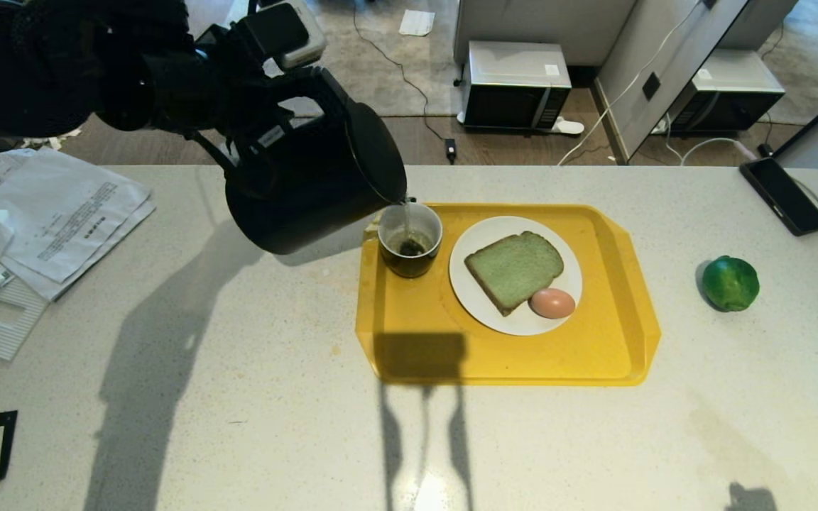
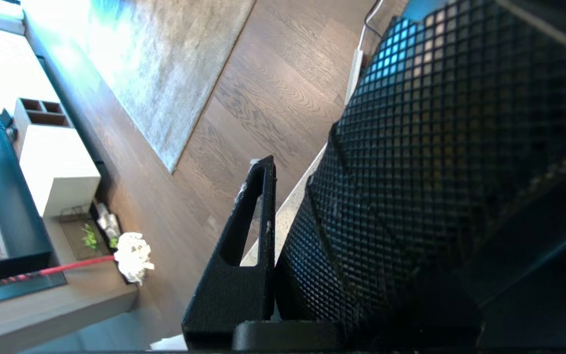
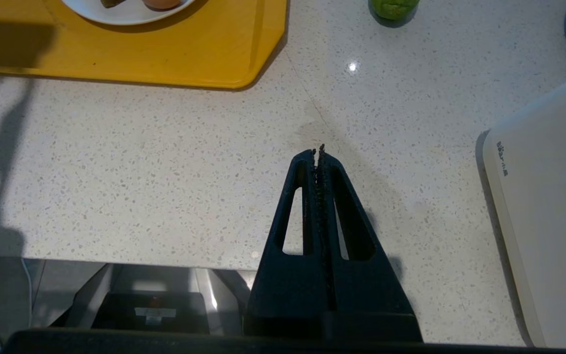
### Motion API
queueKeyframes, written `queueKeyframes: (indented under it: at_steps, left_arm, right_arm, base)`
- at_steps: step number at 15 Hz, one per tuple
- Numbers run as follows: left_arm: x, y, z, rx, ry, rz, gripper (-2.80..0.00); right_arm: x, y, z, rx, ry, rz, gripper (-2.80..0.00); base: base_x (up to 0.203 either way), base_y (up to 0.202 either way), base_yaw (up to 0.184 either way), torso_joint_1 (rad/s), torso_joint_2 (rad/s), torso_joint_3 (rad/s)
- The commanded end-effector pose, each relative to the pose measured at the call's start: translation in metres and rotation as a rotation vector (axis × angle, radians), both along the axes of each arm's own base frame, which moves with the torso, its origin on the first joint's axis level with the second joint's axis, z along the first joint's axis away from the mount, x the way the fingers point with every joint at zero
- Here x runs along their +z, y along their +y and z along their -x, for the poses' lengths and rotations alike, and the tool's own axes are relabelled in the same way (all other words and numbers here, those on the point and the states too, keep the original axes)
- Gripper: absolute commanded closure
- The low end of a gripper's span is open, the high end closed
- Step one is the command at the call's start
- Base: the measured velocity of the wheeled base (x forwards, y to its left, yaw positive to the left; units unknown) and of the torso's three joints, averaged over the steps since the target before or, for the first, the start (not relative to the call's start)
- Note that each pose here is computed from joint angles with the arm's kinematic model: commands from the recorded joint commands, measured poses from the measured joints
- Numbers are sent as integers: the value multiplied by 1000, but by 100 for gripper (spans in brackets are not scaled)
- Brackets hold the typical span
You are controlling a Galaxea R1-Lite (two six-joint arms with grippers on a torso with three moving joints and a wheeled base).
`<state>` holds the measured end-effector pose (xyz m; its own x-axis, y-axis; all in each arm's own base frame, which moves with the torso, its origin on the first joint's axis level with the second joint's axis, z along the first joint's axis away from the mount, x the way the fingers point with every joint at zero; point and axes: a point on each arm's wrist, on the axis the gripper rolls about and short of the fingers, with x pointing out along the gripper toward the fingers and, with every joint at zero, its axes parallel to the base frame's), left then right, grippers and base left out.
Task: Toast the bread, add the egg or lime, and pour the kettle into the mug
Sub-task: Pour water into a cup, then put the kettle back
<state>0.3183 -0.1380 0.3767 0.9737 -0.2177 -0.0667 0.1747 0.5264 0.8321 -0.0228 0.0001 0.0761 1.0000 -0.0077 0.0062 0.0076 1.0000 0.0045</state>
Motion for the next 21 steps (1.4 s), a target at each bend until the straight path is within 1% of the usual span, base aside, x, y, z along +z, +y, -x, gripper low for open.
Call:
queueKeyframes:
  at_steps: [1,2,7,10,14,16,18,20,21]
  left_arm:
    - [8,4,8,0,-13,45,0]
    - [9,4,9,1,-14,75,0]
    - [22,5,11,-5,-88,225,0]
    - [23,6,16,-9,-78,282,0]
    - [24,11,29,-12,-57,340,0]
    - [21,13,34,-44,-44,417,0]
    - [17,17,34,-62,-83,488,0]
    - [11,25,33,-58,-157,556,0]
    - [6,29,31,-54,-192,580,0]
  right_arm:
    - [0,0,0,0,0,0,0]
    - [0,0,0,0,0,0,0]
    - [0,0,0,0,0,0,0]
    - [0,0,0,0,0,0,0]
    - [0,0,0,0,0,0,0]
    - [0,0,0,0,0,0,0]
    - [0,0,0,0,0,0,0]
    - [0,0,0,0,0,0,0]
    - [0,0,0,0,0,0,0]
  base:
    - [0,0,0,0,0,0]
    - [0,0,0,0,0,0]
    - [0,0,0,0,0,0]
    - [0,0,0,0,0,0]
    - [0,0,0,0,0,0]
    - [0,0,0,0,0,0]
    - [0,0,0,0,0,0]
    - [0,0,0,0,0,0]
    - [0,0,0,0,0,0]
